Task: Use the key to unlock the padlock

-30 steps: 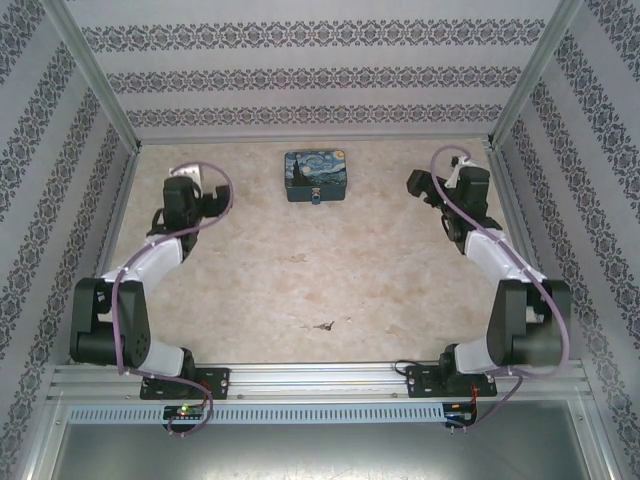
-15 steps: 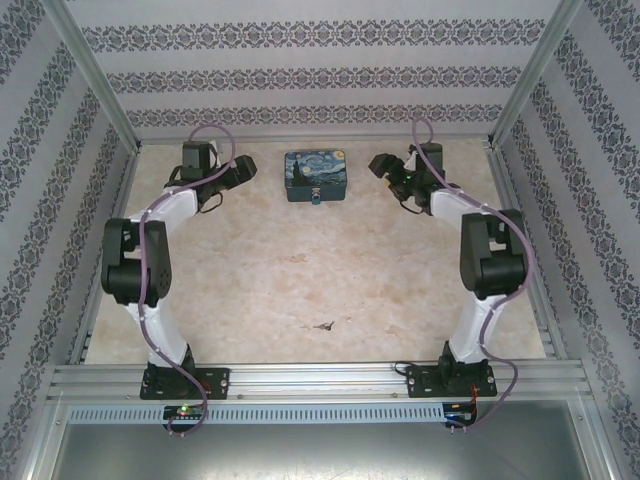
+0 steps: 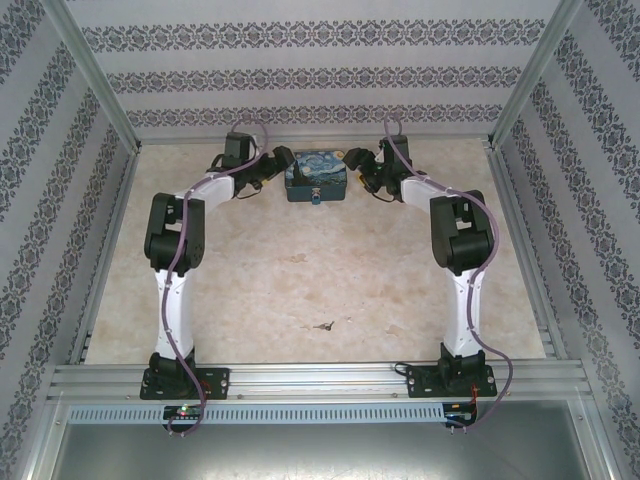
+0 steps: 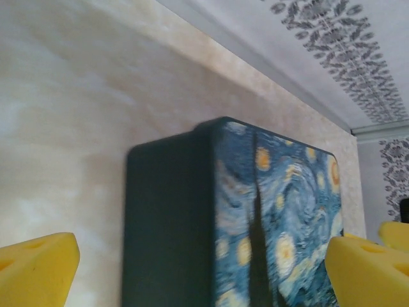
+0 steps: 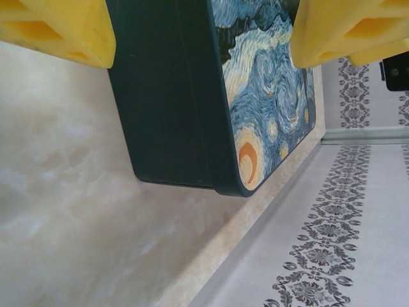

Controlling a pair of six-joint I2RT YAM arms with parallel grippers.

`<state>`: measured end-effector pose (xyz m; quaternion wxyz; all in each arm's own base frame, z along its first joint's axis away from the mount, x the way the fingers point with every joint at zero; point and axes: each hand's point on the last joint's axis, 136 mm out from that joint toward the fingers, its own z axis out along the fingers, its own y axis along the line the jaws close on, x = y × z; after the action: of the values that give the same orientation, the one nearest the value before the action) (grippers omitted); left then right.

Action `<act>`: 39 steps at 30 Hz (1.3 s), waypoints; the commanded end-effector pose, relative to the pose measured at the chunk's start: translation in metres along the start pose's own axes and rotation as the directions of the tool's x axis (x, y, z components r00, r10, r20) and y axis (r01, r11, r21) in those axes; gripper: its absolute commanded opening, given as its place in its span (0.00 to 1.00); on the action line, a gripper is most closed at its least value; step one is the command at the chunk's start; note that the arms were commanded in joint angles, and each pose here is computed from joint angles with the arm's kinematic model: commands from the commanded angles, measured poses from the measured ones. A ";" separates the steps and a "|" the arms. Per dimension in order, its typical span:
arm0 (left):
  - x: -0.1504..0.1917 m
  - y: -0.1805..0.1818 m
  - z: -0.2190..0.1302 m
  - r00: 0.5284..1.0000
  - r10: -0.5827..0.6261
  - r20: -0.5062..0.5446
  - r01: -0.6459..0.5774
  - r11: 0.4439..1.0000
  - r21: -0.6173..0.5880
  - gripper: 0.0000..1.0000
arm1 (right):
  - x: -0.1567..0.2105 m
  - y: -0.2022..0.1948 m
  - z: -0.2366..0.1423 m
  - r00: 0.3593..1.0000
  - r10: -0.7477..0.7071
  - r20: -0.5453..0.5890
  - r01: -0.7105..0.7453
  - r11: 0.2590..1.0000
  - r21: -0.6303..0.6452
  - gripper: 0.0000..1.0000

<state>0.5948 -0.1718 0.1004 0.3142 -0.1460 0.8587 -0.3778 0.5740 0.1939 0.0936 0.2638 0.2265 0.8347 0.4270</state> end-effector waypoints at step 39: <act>0.200 -0.036 -0.087 0.997 -0.004 -0.075 0.005 1.000 0.010 1.00 | 0.189 -0.014 -0.090 0.986 -0.083 -0.144 0.093 0.994 0.063 0.54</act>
<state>0.4037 -0.2214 0.0742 0.2830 -0.1445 0.8816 -0.3490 0.3855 0.2336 0.0755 0.2127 0.1871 0.8773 0.3874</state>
